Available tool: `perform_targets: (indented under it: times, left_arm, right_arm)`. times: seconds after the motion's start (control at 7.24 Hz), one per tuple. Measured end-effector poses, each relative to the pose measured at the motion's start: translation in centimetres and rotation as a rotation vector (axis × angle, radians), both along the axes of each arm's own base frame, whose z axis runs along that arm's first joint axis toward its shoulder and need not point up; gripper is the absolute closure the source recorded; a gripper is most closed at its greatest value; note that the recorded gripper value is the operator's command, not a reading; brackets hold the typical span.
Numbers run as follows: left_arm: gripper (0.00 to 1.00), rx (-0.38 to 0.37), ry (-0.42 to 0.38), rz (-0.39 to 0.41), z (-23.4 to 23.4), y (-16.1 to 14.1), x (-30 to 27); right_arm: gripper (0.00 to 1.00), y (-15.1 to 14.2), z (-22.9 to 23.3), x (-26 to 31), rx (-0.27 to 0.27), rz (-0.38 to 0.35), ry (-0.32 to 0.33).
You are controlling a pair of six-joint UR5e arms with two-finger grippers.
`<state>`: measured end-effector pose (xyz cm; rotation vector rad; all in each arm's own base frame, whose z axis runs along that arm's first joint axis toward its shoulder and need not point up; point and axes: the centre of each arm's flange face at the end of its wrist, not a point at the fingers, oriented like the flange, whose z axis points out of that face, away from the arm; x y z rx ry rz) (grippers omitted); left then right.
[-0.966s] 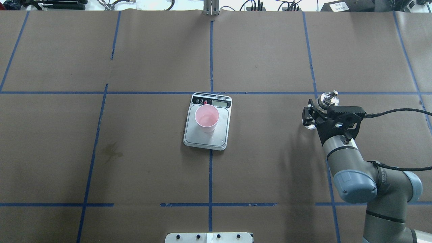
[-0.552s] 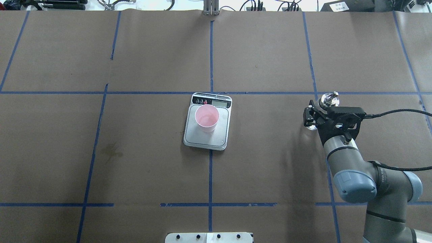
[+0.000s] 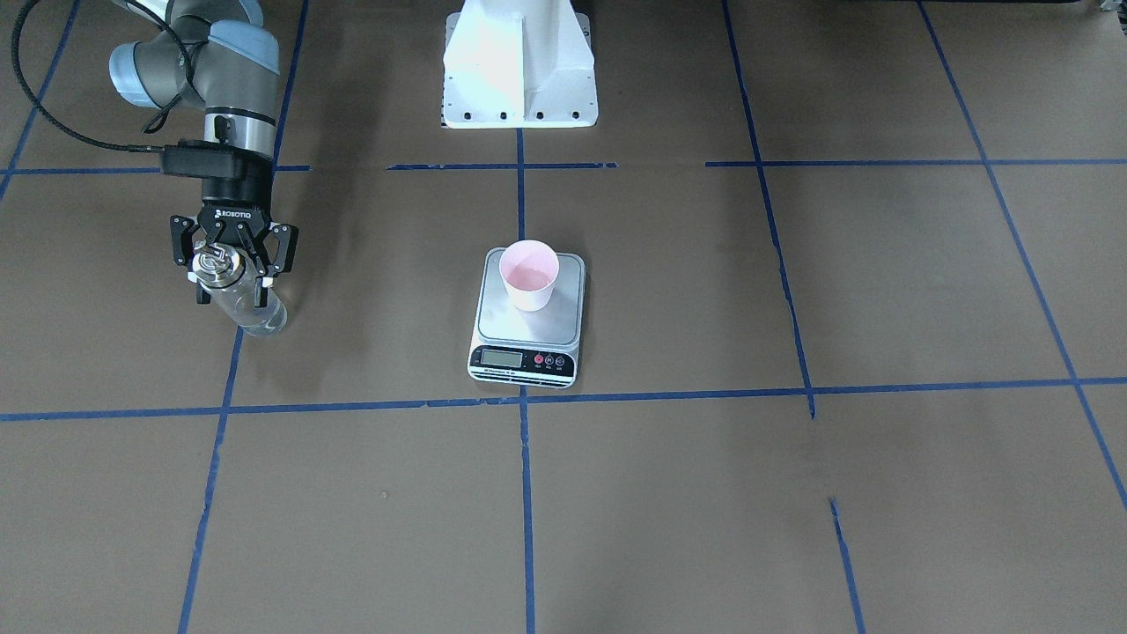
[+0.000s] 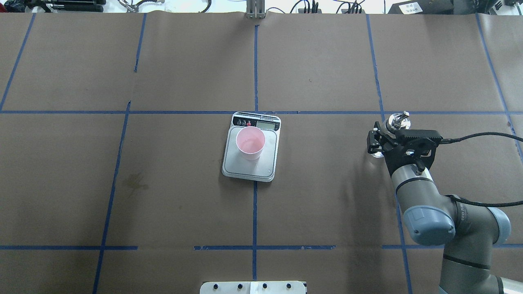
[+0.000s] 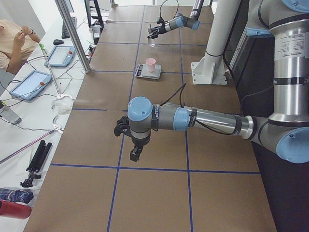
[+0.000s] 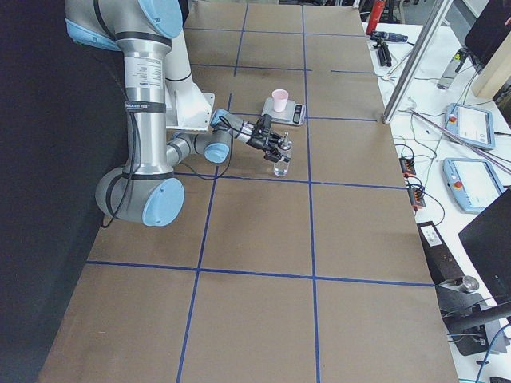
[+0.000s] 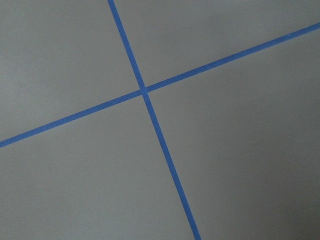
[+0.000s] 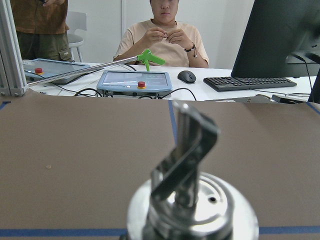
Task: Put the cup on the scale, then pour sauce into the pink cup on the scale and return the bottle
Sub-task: 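Lower the bottle onto the table with the right gripper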
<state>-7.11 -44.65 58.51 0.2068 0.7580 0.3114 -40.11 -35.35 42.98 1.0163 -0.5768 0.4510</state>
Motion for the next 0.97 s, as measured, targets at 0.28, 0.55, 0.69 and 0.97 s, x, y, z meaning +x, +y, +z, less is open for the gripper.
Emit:
perform_targets:
  times: [0.28, 0.55, 0.69, 0.97]
  left_arm:
    - [0.0, -0.001, 0.0, 0.0, 0.06, 0.03, 0.0]
    - [0.0, -0.002, 0.0, 0.0, 0.09, 0.06, 0.0]
    - [0.0, -0.002, 0.0, 0.0, 0.1, 0.06, 0.0]
    - [0.0, -0.003, 0.0, 0.0, 0.07, 0.03, 0.0]
  right_arm:
    - [0.45, 0.04, 0.0, -0.04, 0.0, -0.002, -0.001]
    - [0.38, 0.06, -0.01, -0.06, 0.0, -0.002, -0.002]
    - [0.38, 0.07, -0.01, -0.06, 0.0, -0.002, -0.002]
    - [0.31, 0.07, 0.03, -0.07, -0.001, -0.003, -0.001]
